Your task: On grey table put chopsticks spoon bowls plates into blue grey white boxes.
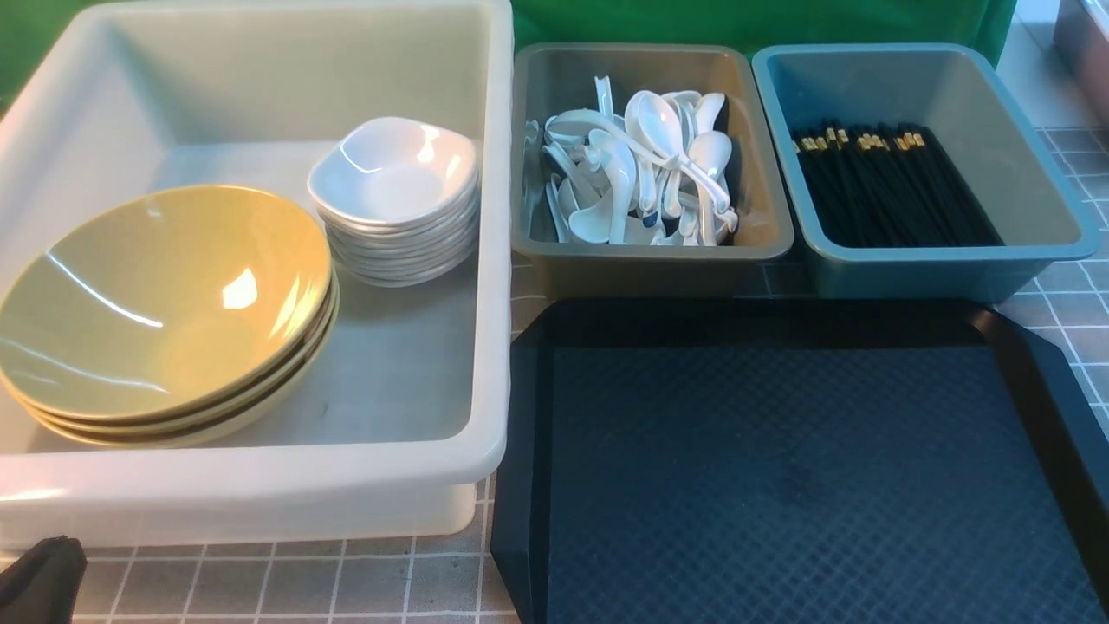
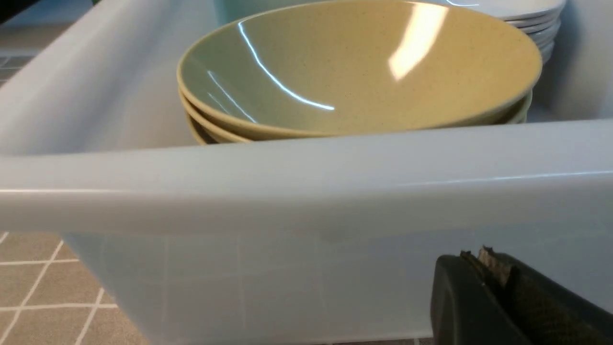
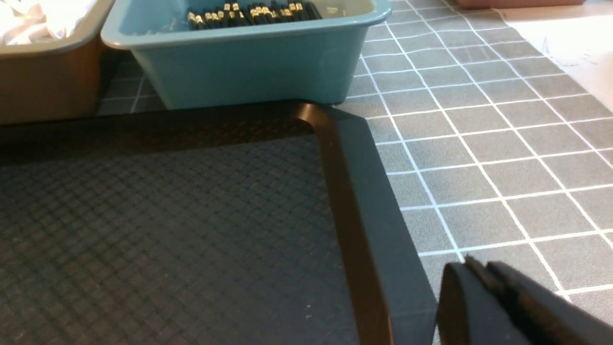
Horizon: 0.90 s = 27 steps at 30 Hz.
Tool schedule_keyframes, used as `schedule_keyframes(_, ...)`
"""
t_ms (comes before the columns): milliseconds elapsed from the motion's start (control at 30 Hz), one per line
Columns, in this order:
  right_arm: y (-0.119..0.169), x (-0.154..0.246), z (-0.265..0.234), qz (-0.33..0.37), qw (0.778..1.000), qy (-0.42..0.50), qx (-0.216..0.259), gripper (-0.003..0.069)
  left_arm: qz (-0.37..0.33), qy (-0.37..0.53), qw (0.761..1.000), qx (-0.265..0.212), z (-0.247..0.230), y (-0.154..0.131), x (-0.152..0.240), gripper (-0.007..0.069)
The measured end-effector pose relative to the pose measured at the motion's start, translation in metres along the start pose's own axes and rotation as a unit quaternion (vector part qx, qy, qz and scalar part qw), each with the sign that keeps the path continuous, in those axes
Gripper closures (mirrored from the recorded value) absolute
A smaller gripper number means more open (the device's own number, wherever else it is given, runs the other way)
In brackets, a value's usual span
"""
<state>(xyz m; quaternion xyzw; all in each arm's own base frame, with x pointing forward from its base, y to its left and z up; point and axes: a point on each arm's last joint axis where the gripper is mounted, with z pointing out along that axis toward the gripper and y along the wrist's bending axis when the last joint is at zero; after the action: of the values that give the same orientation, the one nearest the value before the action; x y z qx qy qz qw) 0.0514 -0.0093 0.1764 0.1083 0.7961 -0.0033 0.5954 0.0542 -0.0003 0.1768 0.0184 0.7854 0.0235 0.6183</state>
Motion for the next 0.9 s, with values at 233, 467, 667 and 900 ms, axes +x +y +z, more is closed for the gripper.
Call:
schedule_keyframes(233, 0.0, 0.0, 0.0, 0.0, 1.0, 0.0, 0.0, 0.062, 0.0, 0.0, 1.0, 0.0, 0.0, 0.0, 0.0, 0.0635)
schedule_keyframes(467, 0.0, 0.0, 0.0, 0.0, 1.0, 0.0, 0.0, 0.0619, 0.0, 0.0, 1.0, 0.0, -0.0001, 0.0, 0.0, 0.0635)
schedule_keyframes(667, 0.0, 0.0, 0.0, 0.0, 1.0, 0.0, 0.0, 0.0613, 0.0, 0.0, 1.0, 0.0, -0.0001, 0.0, 0.0, 0.0635)
schedule_keyframes(900, 0.0, 0.0, 0.0, 0.0, 1.0, 0.0, 0.0, 0.0603, 0.0, 0.0, 1.0, 0.0, -0.0001, 0.0, 0.0, 0.0635)
